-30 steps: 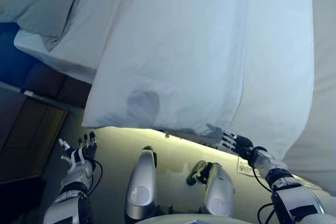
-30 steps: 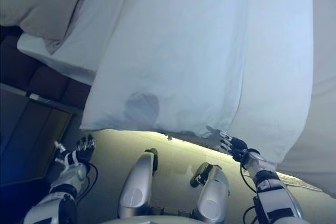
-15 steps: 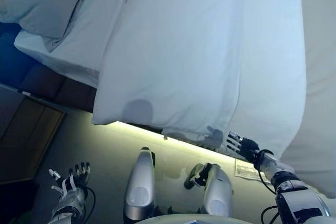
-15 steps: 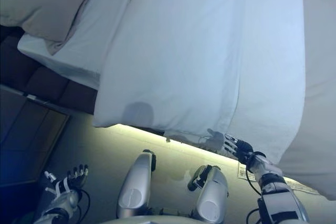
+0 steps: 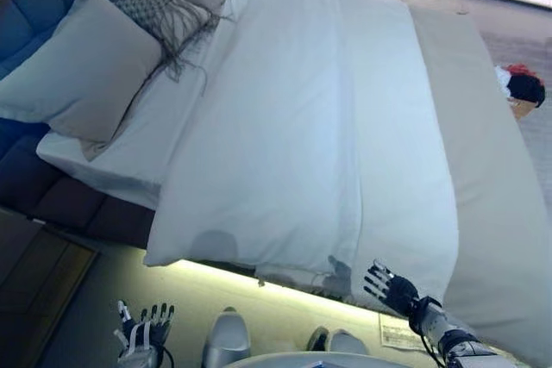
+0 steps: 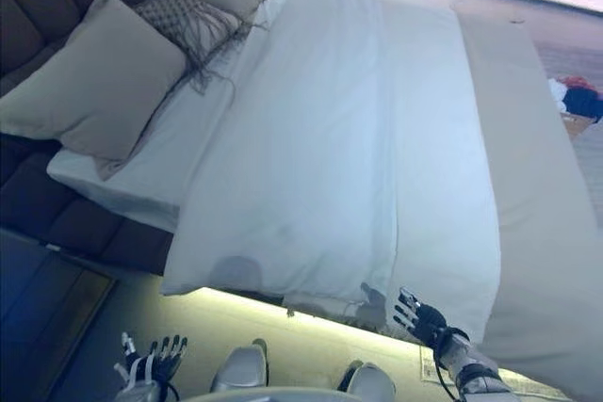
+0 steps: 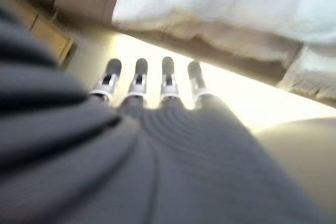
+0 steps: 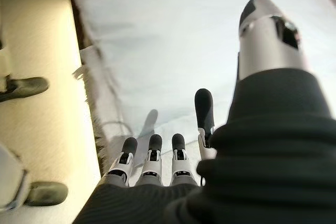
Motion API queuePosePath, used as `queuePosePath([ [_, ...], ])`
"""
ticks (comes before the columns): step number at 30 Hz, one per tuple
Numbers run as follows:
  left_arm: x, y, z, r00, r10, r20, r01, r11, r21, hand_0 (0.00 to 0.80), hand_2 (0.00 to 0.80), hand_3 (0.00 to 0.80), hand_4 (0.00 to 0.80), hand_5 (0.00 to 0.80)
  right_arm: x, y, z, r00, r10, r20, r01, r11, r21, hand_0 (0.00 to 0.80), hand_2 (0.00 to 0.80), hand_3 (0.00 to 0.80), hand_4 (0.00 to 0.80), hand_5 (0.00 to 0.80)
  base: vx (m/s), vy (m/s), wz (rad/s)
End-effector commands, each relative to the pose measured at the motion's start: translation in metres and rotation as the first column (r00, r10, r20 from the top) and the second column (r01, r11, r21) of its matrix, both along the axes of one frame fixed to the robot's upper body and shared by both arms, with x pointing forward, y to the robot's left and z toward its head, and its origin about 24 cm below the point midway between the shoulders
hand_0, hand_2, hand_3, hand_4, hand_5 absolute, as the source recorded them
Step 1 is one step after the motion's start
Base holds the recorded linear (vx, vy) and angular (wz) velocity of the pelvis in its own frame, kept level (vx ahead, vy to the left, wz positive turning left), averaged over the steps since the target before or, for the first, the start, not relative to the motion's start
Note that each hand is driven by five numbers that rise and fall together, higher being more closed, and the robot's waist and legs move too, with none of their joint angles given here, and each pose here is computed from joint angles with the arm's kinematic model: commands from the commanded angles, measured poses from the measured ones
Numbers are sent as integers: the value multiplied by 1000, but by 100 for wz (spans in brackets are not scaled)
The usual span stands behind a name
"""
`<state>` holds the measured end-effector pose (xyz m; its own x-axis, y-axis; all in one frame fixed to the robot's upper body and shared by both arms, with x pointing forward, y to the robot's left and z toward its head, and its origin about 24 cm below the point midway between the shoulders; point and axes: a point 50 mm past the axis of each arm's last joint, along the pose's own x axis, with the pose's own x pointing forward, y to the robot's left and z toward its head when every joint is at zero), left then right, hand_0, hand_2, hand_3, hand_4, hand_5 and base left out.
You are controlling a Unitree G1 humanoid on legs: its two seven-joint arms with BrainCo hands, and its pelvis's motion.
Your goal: Make the bed neatly
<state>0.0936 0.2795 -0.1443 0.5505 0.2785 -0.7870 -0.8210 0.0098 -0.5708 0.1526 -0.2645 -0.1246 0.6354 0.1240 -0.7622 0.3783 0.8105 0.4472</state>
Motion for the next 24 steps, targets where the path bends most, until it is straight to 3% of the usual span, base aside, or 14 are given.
queuePosePath([
  [1,14,5,6,988,-156,-10,157,985,79,0,0,0,0,0,24,3,10,987,-101,126,95,994,57,0,0,0,0,0,113,-58,-14],
  [5,23,-5,5,945,-325,-37,328,940,99,0,0,0,0,0,19,10,5,976,-169,134,158,984,86,0,0,0,0,0,83,-61,-5],
  [9,31,-13,5,912,-408,-39,408,894,188,0,0,0,0,0,16,18,0,961,-246,128,229,964,133,0,0,0,0,0,57,-57,-2],
  [13,29,-35,-2,832,-549,-82,553,808,202,0,0,0,0,0,11,35,-7,939,-324,110,299,933,199,0,0,0,0,0,80,-73,-10],
  [16,24,-46,-8,697,-686,-207,717,667,206,0,0,0,0,0,7,43,-11,925,-373,78,347,909,232,0,0,0,0,0,91,-65,-12],
  [17,24,-51,-9,610,-757,-233,792,577,199,0,0,0,0,0,4,47,-14,929,-366,55,345,909,235,0,0,0,0,0,91,-51,-10],
  [19,27,-59,-10,532,-813,-235,846,499,189,0,0,0,0,0,-2,52,-18,939,-342,25,327,916,234,0,0,0,0,0,89,-42,-11],
  [22,28,-70,-11,446,-866,-224,894,416,168,0,0,0,0,0,-10,56,-22,943,-331,-22,327,917,228,0,0,0,0,0,61,-36,-21],
  [24,26,-73,-12,426,-878,-221,904,400,152,0,0,0,0,0,-13,57,-24,943,-331,-41,332,916,225,0,0,0,0,0,43,-28,-14],
])
